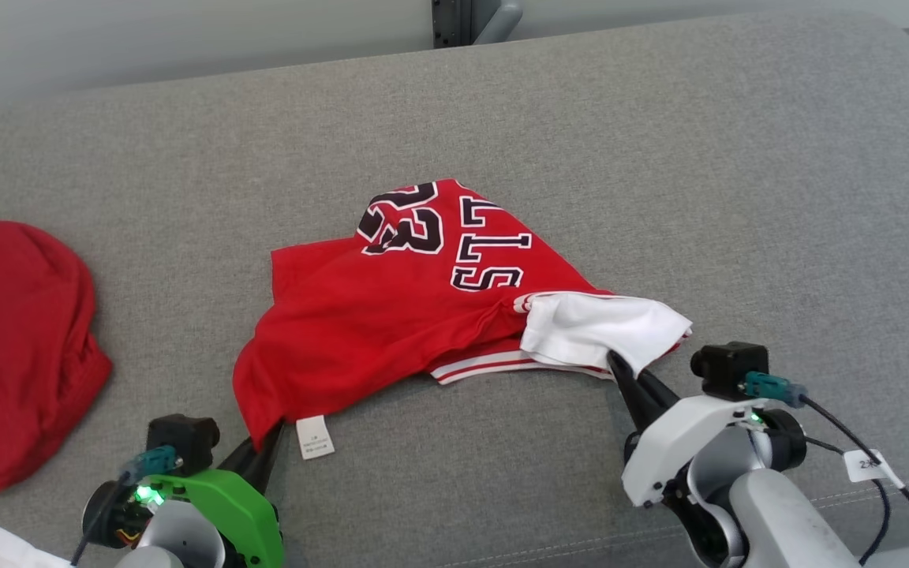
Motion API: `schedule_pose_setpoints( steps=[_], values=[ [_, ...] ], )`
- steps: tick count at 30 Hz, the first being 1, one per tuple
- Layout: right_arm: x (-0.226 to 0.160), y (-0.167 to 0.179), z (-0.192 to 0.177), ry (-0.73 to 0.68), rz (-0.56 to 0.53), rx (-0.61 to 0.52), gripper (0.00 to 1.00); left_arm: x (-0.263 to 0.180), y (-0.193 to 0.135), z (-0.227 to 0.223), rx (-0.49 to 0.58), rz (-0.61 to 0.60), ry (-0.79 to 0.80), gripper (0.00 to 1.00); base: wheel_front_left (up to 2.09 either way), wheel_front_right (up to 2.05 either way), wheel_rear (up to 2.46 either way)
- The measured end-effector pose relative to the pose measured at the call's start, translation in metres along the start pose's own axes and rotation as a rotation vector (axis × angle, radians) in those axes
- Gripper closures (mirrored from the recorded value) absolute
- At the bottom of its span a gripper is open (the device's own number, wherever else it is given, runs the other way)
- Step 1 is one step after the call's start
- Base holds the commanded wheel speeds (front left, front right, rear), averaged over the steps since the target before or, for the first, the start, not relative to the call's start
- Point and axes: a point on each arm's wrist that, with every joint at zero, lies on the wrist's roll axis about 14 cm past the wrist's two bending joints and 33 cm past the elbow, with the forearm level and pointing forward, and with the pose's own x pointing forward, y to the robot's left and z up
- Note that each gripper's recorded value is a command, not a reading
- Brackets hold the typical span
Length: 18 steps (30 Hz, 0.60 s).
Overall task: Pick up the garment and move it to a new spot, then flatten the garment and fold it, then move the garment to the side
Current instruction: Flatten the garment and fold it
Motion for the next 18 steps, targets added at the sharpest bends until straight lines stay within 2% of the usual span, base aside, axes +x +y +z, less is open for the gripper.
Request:
schedule_pose_setpoints(
  steps=[7,18],
  values=[
    [-0.041,-0.015,0.084,-0.225,-0.026,0.032,1.0,-0.027,-0.017,0.077,-0.049,-0.083,-0.208,1.0,0.0,0.0,0.0],
    [-0.124,-0.01,0.226,-0.604,-0.011,-0.031,1.0,-0.092,-0.068,0.203,0.016,-0.264,-0.516,1.0,0.0,0.0,0.0]
  ],
)
